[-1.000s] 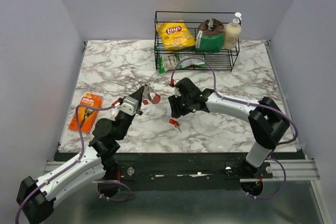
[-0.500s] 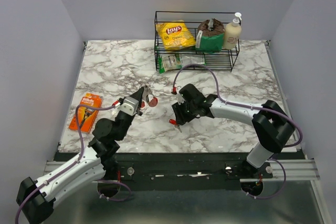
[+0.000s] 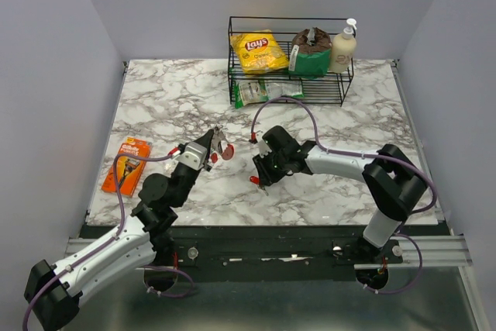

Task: Put the keys on the keyring

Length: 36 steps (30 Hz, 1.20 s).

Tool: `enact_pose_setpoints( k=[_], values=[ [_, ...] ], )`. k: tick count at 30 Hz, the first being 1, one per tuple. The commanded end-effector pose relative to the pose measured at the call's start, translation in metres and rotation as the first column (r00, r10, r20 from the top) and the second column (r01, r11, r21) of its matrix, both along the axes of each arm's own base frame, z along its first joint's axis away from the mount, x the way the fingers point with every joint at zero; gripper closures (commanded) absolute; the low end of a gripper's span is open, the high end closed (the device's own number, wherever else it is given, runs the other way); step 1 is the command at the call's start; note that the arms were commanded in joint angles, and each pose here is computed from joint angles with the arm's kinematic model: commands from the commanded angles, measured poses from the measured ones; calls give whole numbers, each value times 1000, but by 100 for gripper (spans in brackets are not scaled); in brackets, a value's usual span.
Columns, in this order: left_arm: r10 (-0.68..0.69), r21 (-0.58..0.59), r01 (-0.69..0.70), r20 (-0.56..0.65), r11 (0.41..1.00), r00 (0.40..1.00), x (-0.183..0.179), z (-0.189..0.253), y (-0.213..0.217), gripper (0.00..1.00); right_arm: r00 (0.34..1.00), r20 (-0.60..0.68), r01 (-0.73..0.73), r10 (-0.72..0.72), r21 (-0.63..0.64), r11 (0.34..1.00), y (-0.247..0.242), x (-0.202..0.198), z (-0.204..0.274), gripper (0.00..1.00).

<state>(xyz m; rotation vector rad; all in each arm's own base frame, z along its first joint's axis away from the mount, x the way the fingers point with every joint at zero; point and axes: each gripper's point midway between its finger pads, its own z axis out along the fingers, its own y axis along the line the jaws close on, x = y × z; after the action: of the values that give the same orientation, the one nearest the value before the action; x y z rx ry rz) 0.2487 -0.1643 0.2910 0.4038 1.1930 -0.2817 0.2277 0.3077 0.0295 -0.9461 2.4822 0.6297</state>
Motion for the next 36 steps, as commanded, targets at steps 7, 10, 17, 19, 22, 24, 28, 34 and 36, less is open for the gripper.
enact_pose_setpoints(
  k=[7,10,17,19,22,24,28,34,36],
  values=[
    [-8,-55,11,58,998,998,-2,28,1,100,1000,-3,-14,14,-16,1000,1,1,-13,87],
    [-8,-52,11,55,999,998,-2,28,1,100,1000,12,-10,10,-12,1000,0,3,-8,96],
    [-33,-7,34,65,999,997,-8,31,-1,100,990,139,-10,-2,85,996,8,16,60,100],
    [-69,34,67,67,997,995,-12,27,-6,100,983,186,-23,2,115,993,10,20,85,100],
    [-218,140,202,110,969,970,-30,24,-26,100,963,269,-75,23,184,980,12,22,129,100],
    [-311,191,286,116,939,943,-42,23,-39,100,946,323,-99,18,236,967,9,22,161,99],
    [-462,263,422,111,868,880,-63,19,-60,100,906,422,-173,26,314,934,2,19,214,100],
    [-622,348,565,72,748,780,-87,12,-84,100,847,516,-325,129,310,894,-6,0,243,100],
    [-638,359,580,61,731,767,-89,11,-87,100,836,524,-362,163,302,882,-9,-9,245,100]
  ],
)
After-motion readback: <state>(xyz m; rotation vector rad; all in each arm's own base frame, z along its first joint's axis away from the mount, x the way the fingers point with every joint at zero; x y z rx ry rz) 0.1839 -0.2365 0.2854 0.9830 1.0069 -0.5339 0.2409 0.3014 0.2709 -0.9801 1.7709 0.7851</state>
